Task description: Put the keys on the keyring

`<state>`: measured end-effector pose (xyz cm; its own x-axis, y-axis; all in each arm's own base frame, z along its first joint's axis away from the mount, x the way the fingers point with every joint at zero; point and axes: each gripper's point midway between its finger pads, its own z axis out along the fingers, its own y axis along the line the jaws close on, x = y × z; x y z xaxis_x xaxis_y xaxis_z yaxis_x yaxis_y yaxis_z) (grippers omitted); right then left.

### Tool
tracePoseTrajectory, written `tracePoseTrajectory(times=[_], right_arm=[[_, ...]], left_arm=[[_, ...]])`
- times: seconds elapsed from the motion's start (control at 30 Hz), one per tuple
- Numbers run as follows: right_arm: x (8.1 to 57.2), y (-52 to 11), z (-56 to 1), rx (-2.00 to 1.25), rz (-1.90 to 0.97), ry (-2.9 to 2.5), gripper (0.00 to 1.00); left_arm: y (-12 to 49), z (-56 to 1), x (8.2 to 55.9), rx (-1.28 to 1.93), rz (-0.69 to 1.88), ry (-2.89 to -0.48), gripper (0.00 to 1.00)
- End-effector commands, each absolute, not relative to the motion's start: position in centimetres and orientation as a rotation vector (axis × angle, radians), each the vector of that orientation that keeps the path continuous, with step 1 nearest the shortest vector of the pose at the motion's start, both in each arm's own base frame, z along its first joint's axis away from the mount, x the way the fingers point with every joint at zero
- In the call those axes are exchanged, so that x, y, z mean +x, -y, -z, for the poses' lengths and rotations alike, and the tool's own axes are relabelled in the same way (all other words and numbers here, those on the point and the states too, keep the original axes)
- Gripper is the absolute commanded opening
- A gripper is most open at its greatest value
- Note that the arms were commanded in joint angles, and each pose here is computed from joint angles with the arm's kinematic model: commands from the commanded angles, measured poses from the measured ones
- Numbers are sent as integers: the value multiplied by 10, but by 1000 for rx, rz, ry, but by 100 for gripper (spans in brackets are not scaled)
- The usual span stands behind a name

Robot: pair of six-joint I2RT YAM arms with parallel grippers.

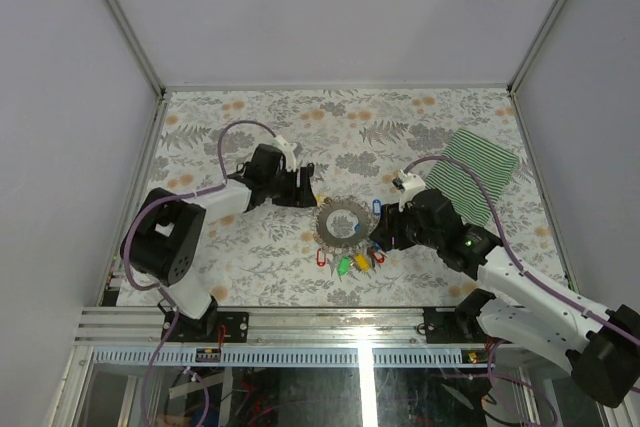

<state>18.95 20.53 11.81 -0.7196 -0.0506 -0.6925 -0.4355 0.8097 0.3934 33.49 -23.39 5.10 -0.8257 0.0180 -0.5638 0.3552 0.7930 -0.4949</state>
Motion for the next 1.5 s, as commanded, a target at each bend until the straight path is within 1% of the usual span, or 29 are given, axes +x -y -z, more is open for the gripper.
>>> tracePoseTrajectory(times=[0.0, 0.13, 0.3, 0.47, 0.7, 0.87, 1.03, 1.23, 1.47], right_arm=[[194, -214, -126, -362, -748, -2276, 55], [196, -217, -126, -382, -746, -2285, 55], [198, -221, -126, -391, -759, -2287, 55], [196, -223, -126, -399, -779, -2292, 54], [195, -223, -132, -396, -785, -2275, 54], [194, -222, -133, -396, -784, -2274, 54], [194, -223, -132, -397, -791, -2279, 53], [193, -224, -130, -400, -801, -2286, 53], [192, -224, -130, -399, -802, -2284, 53]], left_arm=[[228, -55, 317, 204, 795, -2385, 62], [228, -57, 294, 197, 872, -2331, 62], [234, -61, 281, 236, 970, -2266, 61], [240, -59, 283, 261, 1011, -2212, 55], [246, -50, 284, 277, 1048, -2215, 50], [245, -39, 278, 277, 1051, -2243, 49], [244, -30, 270, 278, 1072, -2267, 46], [243, -26, 265, 275, 1087, -2265, 45], [250, -22, 260, 290, 1115, -2275, 41]])
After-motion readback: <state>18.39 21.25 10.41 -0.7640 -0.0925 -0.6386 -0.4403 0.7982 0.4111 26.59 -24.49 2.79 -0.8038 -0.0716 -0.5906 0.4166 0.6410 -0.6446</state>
